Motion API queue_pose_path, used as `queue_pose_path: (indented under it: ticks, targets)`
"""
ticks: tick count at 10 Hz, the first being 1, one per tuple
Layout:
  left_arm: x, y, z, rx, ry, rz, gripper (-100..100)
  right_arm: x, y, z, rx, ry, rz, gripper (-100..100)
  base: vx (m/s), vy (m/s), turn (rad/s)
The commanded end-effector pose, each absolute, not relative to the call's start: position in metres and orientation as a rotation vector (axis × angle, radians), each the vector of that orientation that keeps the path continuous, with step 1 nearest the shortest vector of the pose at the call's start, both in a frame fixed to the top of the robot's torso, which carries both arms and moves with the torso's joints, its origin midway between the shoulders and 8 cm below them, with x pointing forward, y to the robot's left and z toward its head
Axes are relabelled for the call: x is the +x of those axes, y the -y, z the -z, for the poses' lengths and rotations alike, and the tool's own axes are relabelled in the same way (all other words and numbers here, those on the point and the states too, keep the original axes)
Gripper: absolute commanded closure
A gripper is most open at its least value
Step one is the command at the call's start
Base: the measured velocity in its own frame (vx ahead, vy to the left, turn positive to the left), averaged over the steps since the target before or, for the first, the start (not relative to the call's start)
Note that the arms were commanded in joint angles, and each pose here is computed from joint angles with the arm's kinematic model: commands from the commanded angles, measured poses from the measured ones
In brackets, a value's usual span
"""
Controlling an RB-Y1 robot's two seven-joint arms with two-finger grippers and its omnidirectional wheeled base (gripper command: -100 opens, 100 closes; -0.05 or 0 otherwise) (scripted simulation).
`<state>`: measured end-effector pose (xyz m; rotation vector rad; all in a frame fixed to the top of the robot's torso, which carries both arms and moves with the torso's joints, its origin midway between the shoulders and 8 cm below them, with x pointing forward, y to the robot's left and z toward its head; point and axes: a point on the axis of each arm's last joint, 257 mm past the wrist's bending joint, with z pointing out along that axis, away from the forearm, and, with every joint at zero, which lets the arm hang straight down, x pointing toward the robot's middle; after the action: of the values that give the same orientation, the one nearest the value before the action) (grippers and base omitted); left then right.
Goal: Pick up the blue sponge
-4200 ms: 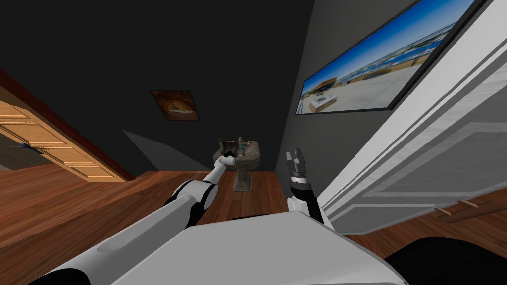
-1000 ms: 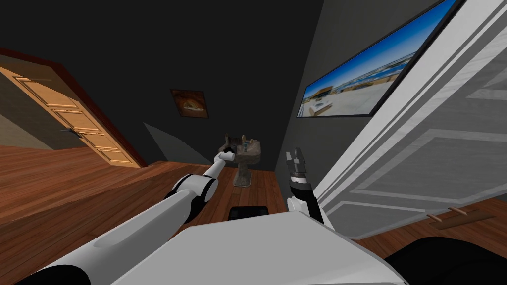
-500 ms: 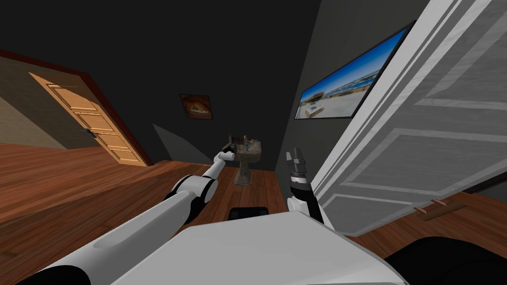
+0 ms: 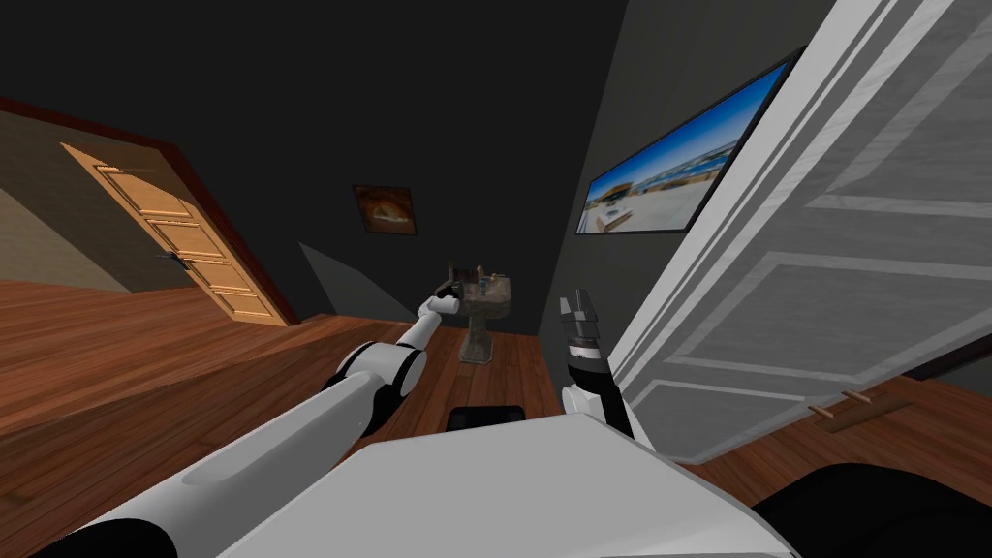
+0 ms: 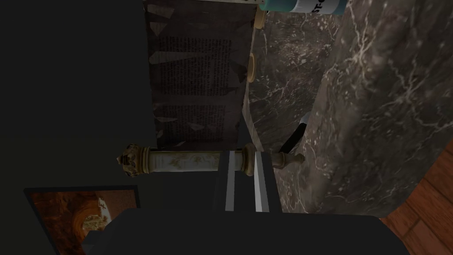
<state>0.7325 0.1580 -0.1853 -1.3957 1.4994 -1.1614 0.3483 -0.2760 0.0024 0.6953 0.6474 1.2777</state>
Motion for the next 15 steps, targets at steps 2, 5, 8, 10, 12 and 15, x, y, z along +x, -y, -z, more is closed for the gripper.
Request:
queue_pose_path:
  ticks: [2,5,8,10,12,15]
  targets:
    - [0.734,-0.152,0.183,-1.426,-1.525,1.147,-100,0.348,0.276,-0.002,0.695,-0.647,-1.278,0,0.052,-0.032,0.006]
    - [0.736,-0.142,0.173,-1.464,-1.559,1.132,-100,0.348,0.276,-0.002,0.695,-0.647,-1.278,0,0.067,-0.041,0.007]
    - [0.738,-0.133,0.163,-1.492,-1.586,1.121,-100,0.348,0.276,-0.002,0.695,-0.647,-1.278,0,0.060,-0.049,0.009]
    - [0.738,-0.128,0.157,-1.505,-1.599,1.116,-100,0.348,0.276,-0.002,0.695,-0.647,-1.278,0,0.050,-0.054,0.007]
    - [0.738,-0.123,0.150,-1.519,-1.613,1.110,-100,0.348,0.276,-0.002,0.695,-0.647,-1.278,0,0.042,-0.044,0.009]
    - [0.738,-0.113,0.136,-1.547,-1.643,1.097,-100,0.348,0.276,-0.002,0.695,-0.647,-1.278,0,0.045,-0.039,0.005]
